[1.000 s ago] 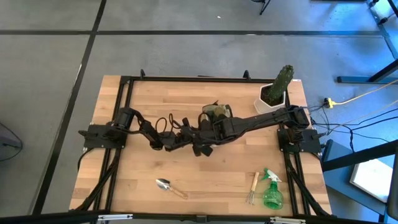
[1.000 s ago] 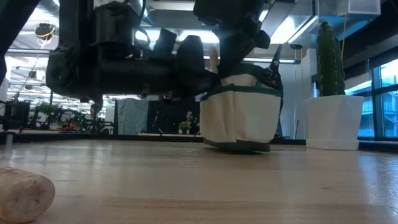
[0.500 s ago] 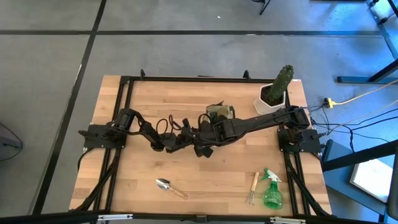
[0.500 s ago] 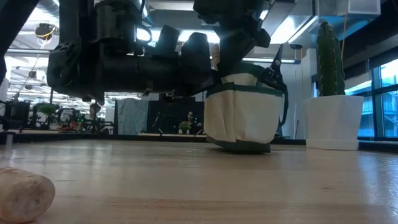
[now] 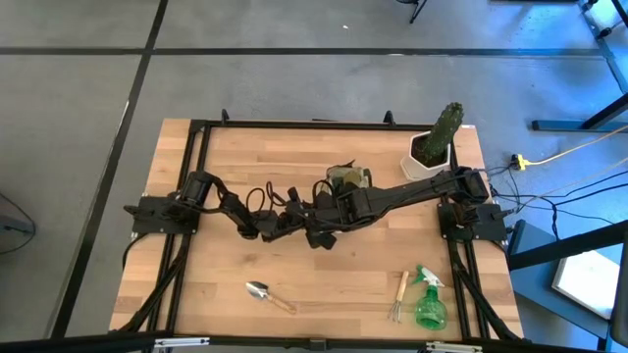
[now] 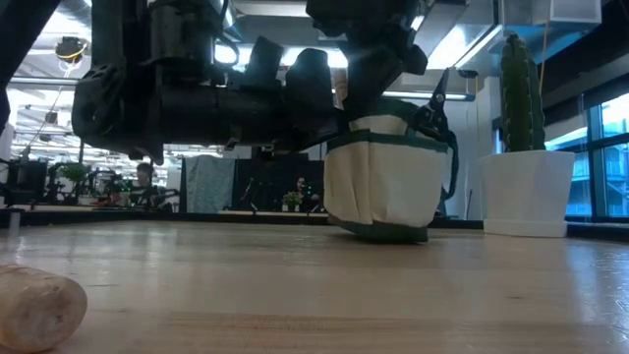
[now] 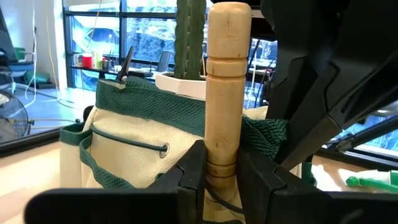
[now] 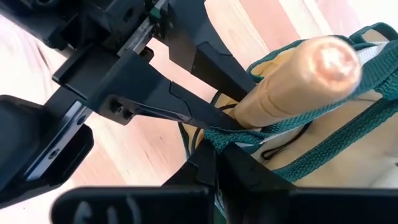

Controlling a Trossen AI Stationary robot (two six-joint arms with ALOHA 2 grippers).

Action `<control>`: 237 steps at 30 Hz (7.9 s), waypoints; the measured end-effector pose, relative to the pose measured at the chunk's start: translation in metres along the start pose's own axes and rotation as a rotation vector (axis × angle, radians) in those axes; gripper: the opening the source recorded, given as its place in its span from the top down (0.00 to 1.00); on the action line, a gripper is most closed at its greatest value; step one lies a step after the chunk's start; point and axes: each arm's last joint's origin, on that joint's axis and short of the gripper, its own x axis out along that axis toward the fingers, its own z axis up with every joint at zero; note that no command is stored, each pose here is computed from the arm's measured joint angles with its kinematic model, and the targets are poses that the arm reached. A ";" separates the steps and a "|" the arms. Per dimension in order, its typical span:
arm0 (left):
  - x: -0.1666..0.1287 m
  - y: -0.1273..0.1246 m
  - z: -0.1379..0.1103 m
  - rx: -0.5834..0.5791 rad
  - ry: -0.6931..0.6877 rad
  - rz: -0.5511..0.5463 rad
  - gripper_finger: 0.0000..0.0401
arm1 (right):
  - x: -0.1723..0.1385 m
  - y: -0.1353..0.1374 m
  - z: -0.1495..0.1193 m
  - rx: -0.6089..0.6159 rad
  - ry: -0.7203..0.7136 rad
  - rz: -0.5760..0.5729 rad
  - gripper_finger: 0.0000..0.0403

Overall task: Pick & Place Garden tools in Gardening bag
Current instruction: Put the top brown trowel into the green gardening bag, then adjust the green gardening bag, then put the brown trowel into the green gardening bag

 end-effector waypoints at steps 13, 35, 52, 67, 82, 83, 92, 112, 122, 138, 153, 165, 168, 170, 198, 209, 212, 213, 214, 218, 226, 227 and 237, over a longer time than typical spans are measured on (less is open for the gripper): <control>-0.002 -0.001 -0.003 0.033 0.028 0.057 0.53 | 0.000 -0.001 -0.001 -0.025 0.021 0.001 0.98; -0.024 -0.025 0.016 0.237 0.004 0.248 0.48 | 0.000 0.000 -0.001 -0.032 0.018 0.013 0.62; -0.059 -0.059 0.068 0.407 -0.013 0.255 0.54 | -0.023 0.010 -0.001 -0.193 -0.064 0.134 0.24; -0.086 -0.079 0.100 0.406 -0.059 0.149 0.55 | -0.071 0.070 -0.086 -0.544 -0.056 0.233 0.24; -0.082 -0.076 0.099 0.364 -0.046 0.184 0.55 | -0.098 0.110 -0.176 -0.561 -0.385 0.154 0.24; -0.081 -0.075 0.098 0.355 -0.045 0.185 0.55 | -0.092 0.109 -0.180 -0.545 -0.378 0.136 0.25; -0.068 -0.070 0.087 0.320 -0.012 0.137 0.55 | -0.032 0.072 -0.204 -0.375 -0.359 0.073 0.37; -0.055 -0.061 0.073 0.300 0.055 0.098 0.55 | 0.010 -0.042 -0.239 0.087 -0.514 0.434 0.58; -0.054 -0.059 0.066 0.283 0.100 0.095 0.55 | 0.005 -0.036 -0.227 0.119 -0.554 0.530 0.58; -0.056 -0.058 0.049 0.197 0.220 0.015 0.55 | 0.046 -0.064 -0.203 0.088 -0.473 0.197 0.91; -0.062 -0.062 0.044 0.182 0.257 0.006 0.55 | 0.083 -0.052 -0.190 0.093 -0.453 0.219 1.00; -0.055 -0.030 0.019 0.128 0.428 0.234 0.61 | 0.090 -0.047 -0.191 0.090 -0.453 0.236 1.00; -0.049 -0.020 0.012 0.099 0.440 0.282 0.70 | 0.090 -0.047 -0.190 0.098 -0.470 0.225 1.00; -0.048 -0.019 0.010 0.097 0.442 0.285 0.75 | 0.090 -0.047 -0.189 0.103 -0.475 0.226 1.00; -0.055 -0.021 0.006 0.187 0.456 0.304 0.98 | 0.088 -0.045 -0.186 0.110 -0.484 0.273 1.00; -0.063 -0.025 0.007 0.230 0.440 0.326 0.99 | 0.083 -0.035 -0.198 0.063 -0.413 0.377 1.00; -0.063 -0.024 0.007 0.233 0.432 0.336 0.99 | 0.082 -0.034 -0.198 0.106 -0.386 0.408 1.00; -0.063 -0.024 0.007 0.235 0.426 0.344 0.99 | 0.082 -0.034 -0.197 0.119 -0.369 0.422 1.00; -0.063 -0.025 0.008 0.238 0.421 0.348 0.99 | 0.081 -0.032 -0.196 0.122 -0.348 0.442 1.00; -0.064 -0.025 0.008 0.237 0.406 0.360 1.00 | 0.072 -0.022 -0.185 0.118 -0.197 0.511 1.00; -0.065 -0.026 0.008 0.223 0.403 0.359 0.99 | 0.014 -0.004 -0.159 0.182 0.145 0.316 1.00; -0.065 -0.027 0.008 0.224 0.403 0.357 0.99 | 0.004 -0.003 -0.156 0.213 0.172 0.285 1.00; -0.070 -0.031 0.008 0.280 0.406 0.342 0.99 | -0.043 0.010 -0.164 0.482 0.473 0.272 0.97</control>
